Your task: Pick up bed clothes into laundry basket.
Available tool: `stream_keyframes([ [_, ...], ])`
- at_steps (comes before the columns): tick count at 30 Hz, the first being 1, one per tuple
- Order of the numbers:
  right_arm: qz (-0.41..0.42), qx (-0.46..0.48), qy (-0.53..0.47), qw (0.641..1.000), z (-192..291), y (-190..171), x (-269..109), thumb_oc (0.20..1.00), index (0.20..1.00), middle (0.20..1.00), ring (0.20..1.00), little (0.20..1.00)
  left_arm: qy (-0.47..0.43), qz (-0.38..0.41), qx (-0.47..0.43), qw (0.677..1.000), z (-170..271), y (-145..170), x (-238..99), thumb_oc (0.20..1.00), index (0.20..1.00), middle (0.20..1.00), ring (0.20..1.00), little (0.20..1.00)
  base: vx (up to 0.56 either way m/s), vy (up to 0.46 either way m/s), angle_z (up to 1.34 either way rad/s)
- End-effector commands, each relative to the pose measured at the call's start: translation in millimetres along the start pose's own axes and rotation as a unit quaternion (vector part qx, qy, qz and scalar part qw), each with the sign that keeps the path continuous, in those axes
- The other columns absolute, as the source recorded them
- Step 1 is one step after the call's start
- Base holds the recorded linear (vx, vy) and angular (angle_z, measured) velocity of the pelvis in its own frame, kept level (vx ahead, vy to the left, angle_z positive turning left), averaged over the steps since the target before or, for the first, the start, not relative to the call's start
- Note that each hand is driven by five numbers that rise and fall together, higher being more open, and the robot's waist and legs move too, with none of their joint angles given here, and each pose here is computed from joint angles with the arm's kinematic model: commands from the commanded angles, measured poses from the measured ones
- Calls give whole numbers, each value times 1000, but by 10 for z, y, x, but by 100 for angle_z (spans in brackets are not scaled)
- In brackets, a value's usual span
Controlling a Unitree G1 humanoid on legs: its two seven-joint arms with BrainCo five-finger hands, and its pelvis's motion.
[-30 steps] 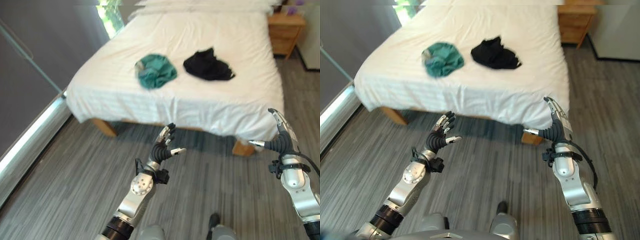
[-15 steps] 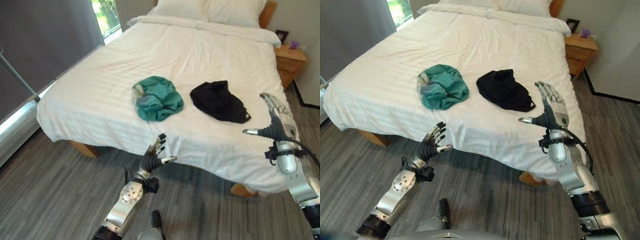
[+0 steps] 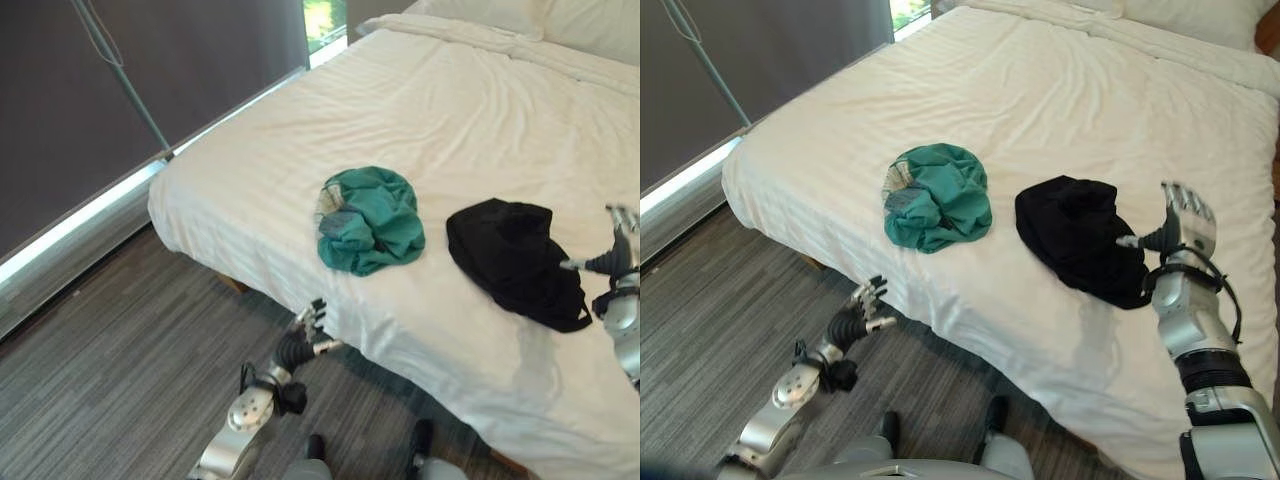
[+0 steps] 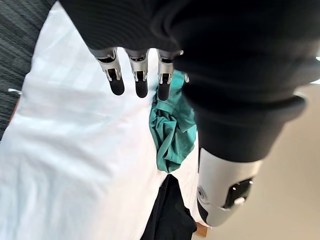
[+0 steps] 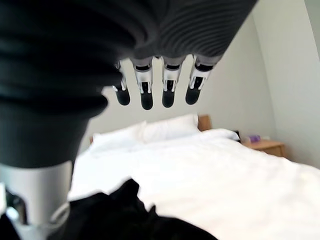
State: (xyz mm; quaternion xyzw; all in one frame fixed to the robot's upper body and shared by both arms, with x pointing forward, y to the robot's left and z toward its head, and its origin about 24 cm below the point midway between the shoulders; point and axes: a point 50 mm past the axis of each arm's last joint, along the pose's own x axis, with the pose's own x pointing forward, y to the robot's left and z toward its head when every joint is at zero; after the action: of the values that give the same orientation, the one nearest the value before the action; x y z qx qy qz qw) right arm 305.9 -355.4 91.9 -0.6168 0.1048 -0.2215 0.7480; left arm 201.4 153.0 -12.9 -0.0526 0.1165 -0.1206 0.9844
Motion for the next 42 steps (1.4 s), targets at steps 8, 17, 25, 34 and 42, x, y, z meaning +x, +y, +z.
stream_keyframes([
  [8, 13, -6, -34, 999, 486, -204, 368, 1000, 1000, 1000, 1000, 1000, -29, -24, -17, 999, 117, -17, 100, 1000, 1000, 1000, 1000, 1000, -15, -29, 20],
  [17, 184, 27, 40, 982, 221, 778, -173, 200, 200, 200, 200, 200, 13, 52, -6, 999, -118, 256, -59, 1000, 1000, 1000, 1000, 1000, 38, -76, 25],
  [25, 283, 294, 194, 892, -186, 1564, -1233, 200, 200, 200, 200, 200, -222, 145, 214, 940, 1084, 481, 273, 1000, 1000, 1000, 1000, 1000, 68, -61, 8],
  [34, 408, 137, 282, 857, -839, 1856, -2200, 200, 200, 200, 200, 200, -271, 204, 462, 819, 1678, 360, 799, 1000, 1000, 1000, 1000, 1000, 184, 221, -53],
  [42, 396, 107, 373, 832, -1250, 1761, -2573, 200, 200, 200, 200, 200, -127, 259, 679, 675, 1792, 485, 1470, 1000, 1000, 1000, 1000, 1000, 88, 322, -41],
])
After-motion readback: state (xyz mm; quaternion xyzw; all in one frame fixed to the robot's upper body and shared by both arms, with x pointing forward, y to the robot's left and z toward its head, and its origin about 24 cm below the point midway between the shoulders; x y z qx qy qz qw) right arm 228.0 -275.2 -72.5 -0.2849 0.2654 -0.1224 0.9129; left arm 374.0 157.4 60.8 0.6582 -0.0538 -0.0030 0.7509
